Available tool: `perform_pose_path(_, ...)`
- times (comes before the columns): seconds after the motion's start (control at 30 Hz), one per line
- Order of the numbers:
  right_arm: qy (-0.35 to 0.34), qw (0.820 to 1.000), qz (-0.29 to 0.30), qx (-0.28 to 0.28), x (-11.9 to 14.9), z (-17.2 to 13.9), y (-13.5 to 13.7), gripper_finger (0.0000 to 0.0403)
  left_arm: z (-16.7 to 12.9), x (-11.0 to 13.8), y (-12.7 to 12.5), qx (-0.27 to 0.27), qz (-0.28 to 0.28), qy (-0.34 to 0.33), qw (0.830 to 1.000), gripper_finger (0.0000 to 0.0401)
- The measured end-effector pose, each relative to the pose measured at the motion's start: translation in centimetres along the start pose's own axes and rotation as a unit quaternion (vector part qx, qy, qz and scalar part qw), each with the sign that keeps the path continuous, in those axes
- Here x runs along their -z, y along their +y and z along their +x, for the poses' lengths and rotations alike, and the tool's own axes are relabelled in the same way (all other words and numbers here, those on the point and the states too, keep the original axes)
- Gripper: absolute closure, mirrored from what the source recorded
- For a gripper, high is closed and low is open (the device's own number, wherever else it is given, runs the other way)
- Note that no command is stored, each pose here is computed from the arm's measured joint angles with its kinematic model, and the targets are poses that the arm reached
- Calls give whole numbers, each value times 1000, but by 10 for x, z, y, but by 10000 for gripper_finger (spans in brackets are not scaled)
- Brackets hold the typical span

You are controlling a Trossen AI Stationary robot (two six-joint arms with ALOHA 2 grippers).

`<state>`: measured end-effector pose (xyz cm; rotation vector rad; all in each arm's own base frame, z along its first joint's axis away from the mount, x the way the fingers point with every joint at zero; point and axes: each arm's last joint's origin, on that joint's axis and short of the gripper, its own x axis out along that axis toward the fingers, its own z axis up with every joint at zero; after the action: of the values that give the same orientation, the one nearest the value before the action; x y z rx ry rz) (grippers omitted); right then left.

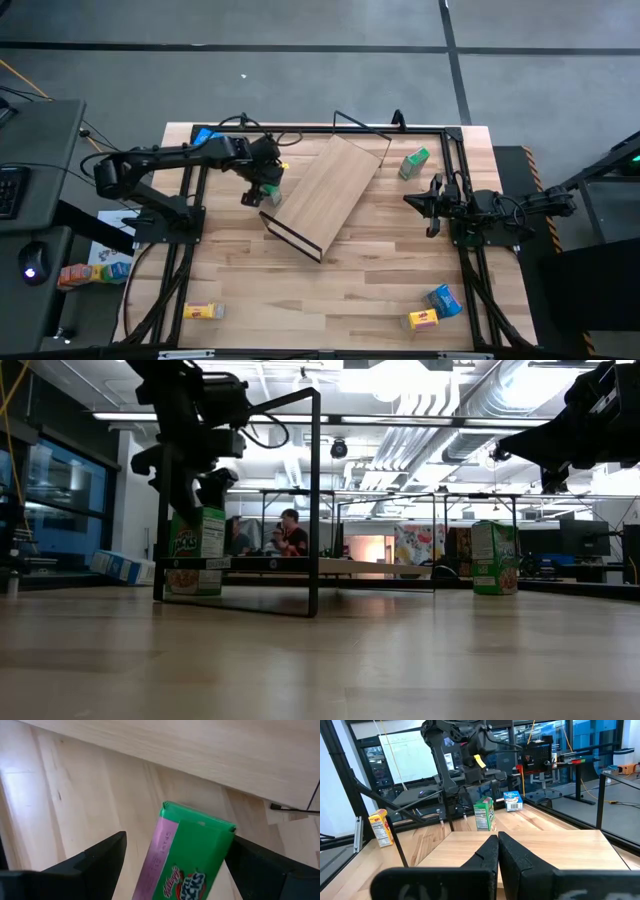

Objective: Stack cereal on shelf
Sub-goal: Put the left green cereal box on the shelf

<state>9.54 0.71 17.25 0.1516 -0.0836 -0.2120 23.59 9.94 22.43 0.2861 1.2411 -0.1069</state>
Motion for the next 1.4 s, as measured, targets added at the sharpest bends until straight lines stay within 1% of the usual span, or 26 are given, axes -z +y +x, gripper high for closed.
perform_pose_path(0.17, 0, 1000, 0, 0, 0, 0, 0, 403, 11, -1, 1, 12, 11, 16, 1000, 86)
perform_pose_path(0.4, 0, 1000, 0, 0, 0, 0, 0, 403, 23, -1, 3, 25, 7, 35, 999, 86)
perform_pose_path(0.5, 0, 1000, 0, 0, 0, 0, 0, 403, 25, -1, 3, 28, 4, 39, 999, 86)
perform_pose_path(0.63, 0, 1000, 0, 0, 0, 0, 0, 403, 26, 0, 3, 25, 13, 48, 998, 87)
perform_pose_path(0.77, 0, 1000, 0, 0, 0, 0, 0, 403, 26, 0, 3, 22, 14, 51, 998, 101)
perform_pose_path(0.93, 0, 1000, 0, 0, 0, 0, 0, 403, 26, 0, 3, 21, 14, 52, 998, 137)
perform_pose_path(1.03, 0, 1000, 0, 0, 0, 0, 0, 403, 26, 1, 3, 11, 15, 61, 998, 157)
perform_pose_path(1.13, 0, 1000, 0, 0, 0, 0, 0, 403, 25, 1, 5, -10, 17, 78, 997, 168)
perform_pose_path(1.2, 0, 1000, 0, 0, 0, 0, 0, 403, 22, -1, 7, -24, 14, 83, 996, 171)
perform_pose_path(1.4, 0, 1000, 0, 0, 0, 0, 0, 403, 9, -13, 16, -48, 4, 62, 997, 172)
